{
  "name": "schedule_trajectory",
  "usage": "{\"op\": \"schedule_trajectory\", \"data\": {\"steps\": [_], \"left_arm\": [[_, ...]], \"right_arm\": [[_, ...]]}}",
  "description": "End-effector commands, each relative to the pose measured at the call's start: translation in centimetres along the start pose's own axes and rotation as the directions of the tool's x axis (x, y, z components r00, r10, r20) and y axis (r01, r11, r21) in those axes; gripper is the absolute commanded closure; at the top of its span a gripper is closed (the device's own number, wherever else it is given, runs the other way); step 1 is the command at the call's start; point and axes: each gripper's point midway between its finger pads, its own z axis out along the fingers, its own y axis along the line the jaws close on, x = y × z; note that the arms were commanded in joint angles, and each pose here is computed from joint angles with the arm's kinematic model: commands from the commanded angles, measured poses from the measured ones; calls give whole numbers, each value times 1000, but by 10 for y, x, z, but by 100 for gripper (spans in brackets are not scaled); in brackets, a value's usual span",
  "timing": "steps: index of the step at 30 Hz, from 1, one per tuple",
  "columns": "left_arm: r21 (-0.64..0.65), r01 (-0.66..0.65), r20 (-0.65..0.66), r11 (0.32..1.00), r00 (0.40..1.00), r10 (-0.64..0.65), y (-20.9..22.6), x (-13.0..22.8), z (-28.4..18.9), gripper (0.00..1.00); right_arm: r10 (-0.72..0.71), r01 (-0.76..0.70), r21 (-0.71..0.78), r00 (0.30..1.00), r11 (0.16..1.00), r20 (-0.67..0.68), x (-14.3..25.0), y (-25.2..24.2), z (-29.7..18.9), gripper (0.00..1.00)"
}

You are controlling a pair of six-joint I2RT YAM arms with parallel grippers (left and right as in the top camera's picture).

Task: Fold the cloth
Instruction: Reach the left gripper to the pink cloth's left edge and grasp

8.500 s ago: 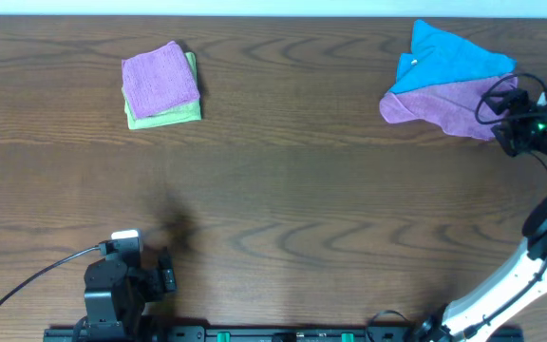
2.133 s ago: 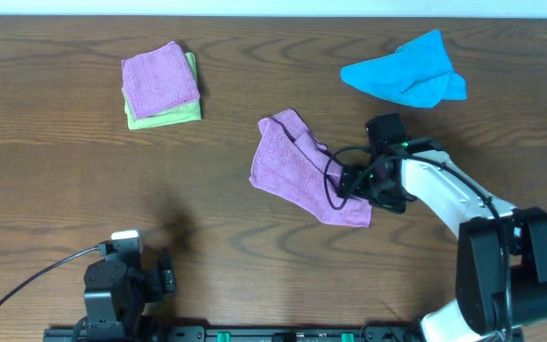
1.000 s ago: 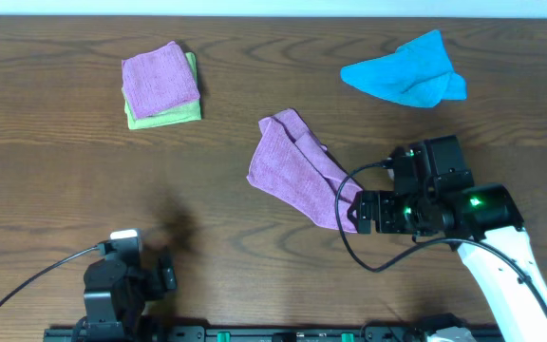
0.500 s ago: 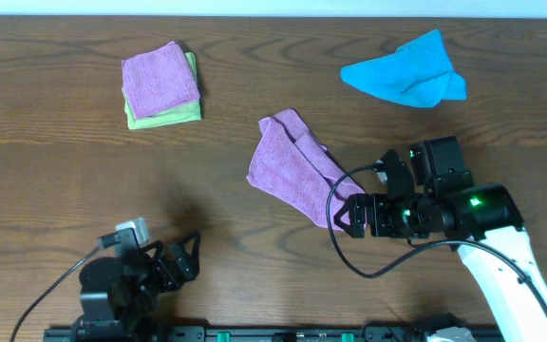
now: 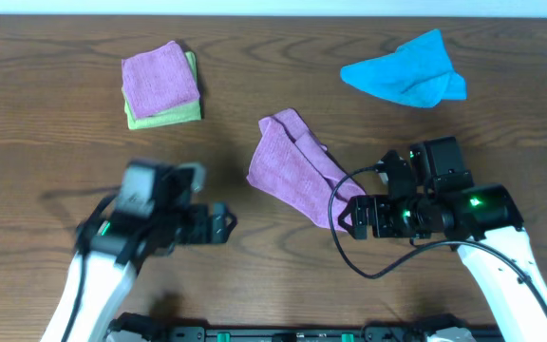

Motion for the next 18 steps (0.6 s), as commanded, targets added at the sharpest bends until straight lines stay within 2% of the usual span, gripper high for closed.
{"op": "schedule_trajectory", "data": {"steps": [1,7,12,14,18], "left_arm": [[-89,-60,-97,994,994,51,12,-7,31,0],[-84,-40,-129,996,991,29,24,-30,89,19],[-54,-62,-70,997,996,58,10,-47,113,19],[-81,-70,-18,994,997,69,6,-57,117,16],[-134,-67,68,989,995,76,2,-74,125,18]], "right_arm": [[-45,44,63,999,997,17,-3,-10,-1,1],[-120,114,61,988,992,95,-24,-6,-2,1],[-143,138,48,982,989,126,-31,-2,-3,1],[-162,157,51,979,986,125,-31,-2,-3,1],[-177,171,60,976,984,125,-32,-3,-3,1]]}}
